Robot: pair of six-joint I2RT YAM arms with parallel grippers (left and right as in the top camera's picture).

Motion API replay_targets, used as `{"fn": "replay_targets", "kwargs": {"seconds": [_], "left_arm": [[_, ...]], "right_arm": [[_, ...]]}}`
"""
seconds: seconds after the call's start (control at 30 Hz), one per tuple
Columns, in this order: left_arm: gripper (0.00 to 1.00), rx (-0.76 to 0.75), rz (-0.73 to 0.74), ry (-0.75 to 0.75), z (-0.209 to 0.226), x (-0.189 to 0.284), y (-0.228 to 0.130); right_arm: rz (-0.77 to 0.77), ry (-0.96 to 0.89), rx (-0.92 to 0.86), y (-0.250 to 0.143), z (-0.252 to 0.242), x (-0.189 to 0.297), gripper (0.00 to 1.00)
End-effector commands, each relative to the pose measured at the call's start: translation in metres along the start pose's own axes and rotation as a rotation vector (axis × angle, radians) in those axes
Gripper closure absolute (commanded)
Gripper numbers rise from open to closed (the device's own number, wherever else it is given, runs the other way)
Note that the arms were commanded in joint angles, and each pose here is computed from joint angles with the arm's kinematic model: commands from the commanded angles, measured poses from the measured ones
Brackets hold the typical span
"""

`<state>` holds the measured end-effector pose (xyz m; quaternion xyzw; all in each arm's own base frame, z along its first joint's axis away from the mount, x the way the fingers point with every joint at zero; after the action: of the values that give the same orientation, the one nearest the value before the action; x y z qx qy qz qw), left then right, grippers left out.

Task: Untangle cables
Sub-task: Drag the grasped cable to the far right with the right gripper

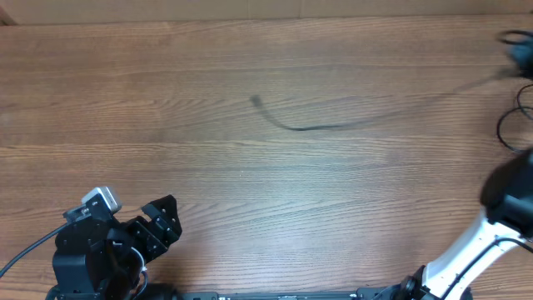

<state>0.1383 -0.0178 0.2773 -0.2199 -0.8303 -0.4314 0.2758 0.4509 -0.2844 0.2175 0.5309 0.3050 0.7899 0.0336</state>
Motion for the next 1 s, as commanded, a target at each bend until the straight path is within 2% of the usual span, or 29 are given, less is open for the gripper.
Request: {"fn": "replay_targets", "kwargs": {"seconds": [0.0,0.13,0.2,0.23,0.27,0.3,0.33,0.5,0.6,0.67,0.77,0.9,0.97], "left_arm": [[0.16,-0.008,0.002,-0.049,-0.007,0.001,0.0],[0.15,-0.006,-0.011,-0.072,-0.011,0.002,0.003],[0.15,-0.008,-0.009,-0.097,-0.015,0.002,0.004],[0.15,-0.008,-0.008,-0.097,-0.015,0.002,0.004],[0.15,-0.008,-0.006,-0.096,-0.015,0.002,0.004],[0.15,-0.009,0.003,-0.104,-0.017,0.001,0.003],[0.15,-0.013,0.009,-0.111,-0.018,0.001,0.002],[0.15,-0.02,0.027,-0.11,-0.018,-0.001,0.0],[0.15,-0.02,0.028,-0.109,-0.018,-0.002,0.001],[0.15,-0.019,0.03,-0.108,-0.018,-0.002,0.0],[0.14,-0.019,0.032,-0.106,-0.017,-0.002,0.0],[0.13,-0.019,0.032,-0.106,-0.017,-0.002,0.0],[0.08,-0.019,0.035,-0.105,-0.017,-0.002,-0.001]], "right_arm": [[-0.127,-0.037,-0.07,0.06,-0.056,0.033,0.96],[-0.157,-0.099,-0.168,0.086,-0.116,0.036,0.96],[-0.137,-0.061,-0.211,0.092,-0.135,0.037,0.96],[-0.122,-0.021,-0.22,0.093,-0.135,0.037,0.87],[-0.108,0.021,-0.216,0.093,-0.132,0.037,0.67],[-0.089,0.126,-0.16,0.095,-0.12,0.04,0.14],[-0.085,0.2,-0.105,0.096,-0.109,0.045,0.0],[-0.097,0.439,0.045,0.093,-0.059,0.083,0.0],[-0.082,0.528,0.079,0.083,-0.031,0.101,0.0],[-0.052,0.546,0.042,0.075,-0.019,0.106,0.0],[0.034,0.534,-0.067,0.057,-0.004,0.105,0.0],[0.157,0.368,-0.147,0.017,0.0,0.095,0.0],[0.184,0.255,-0.148,-0.002,-0.002,0.091,0.0]]}}
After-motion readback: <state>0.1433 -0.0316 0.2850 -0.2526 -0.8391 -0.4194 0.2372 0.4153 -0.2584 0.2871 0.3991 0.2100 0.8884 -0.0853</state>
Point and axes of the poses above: each gripper's point midway between its finger pads, its own x axis back along the fingers, its own z axis along the line the jaws close on, y = z × x, the point moved 3 cm from there along x, back along the fingers, and after that the axes turned 7 degrees about -x, right-handed, at the moved point
